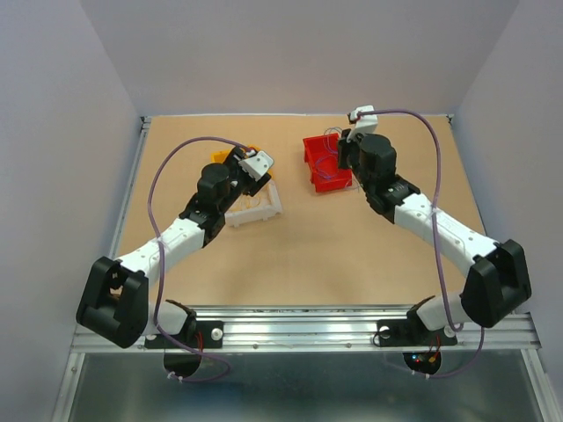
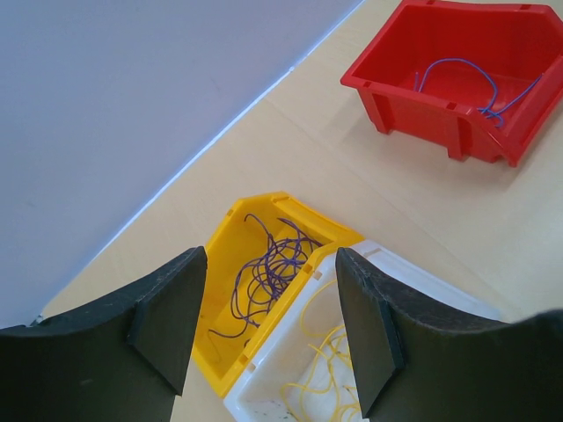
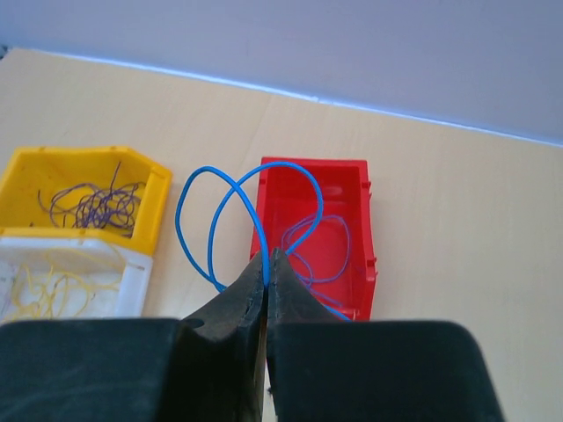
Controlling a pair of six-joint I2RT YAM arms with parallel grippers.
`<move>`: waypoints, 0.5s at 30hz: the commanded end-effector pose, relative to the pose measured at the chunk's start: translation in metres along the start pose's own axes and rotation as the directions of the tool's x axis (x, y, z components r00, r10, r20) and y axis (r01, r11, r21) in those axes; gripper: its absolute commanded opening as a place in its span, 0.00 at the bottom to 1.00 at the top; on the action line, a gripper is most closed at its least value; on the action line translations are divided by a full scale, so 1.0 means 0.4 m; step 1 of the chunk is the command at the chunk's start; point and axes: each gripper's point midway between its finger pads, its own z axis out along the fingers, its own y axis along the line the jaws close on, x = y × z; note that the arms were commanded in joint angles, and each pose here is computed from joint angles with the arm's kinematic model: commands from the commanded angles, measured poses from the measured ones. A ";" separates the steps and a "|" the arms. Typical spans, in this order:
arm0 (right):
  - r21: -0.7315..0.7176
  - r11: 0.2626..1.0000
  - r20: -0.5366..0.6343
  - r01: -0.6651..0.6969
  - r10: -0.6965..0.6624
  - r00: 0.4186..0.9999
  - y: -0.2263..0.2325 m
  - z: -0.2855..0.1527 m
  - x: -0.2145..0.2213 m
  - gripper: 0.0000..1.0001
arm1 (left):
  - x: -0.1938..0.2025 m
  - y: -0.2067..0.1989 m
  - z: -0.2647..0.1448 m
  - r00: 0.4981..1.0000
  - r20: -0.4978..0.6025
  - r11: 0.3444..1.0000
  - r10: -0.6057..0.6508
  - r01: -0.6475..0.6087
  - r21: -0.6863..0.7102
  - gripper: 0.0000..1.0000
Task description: Untangle the cables
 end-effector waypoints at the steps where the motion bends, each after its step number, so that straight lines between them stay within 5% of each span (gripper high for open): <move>1: 0.052 0.996 0.208 -0.072 0.060 0.976 -0.012 0.066 -0.156 0.01 | -0.033 0.013 0.005 0.999 0.051 1.000 0.014 -0.013 -0.024 0.72; 15: 0.300 0.952 0.125 -0.057 0.020 0.992 -0.107 0.255 -0.009 0.01 | -0.038 0.013 0.001 0.998 0.057 1.000 0.015 -0.013 -0.022 0.72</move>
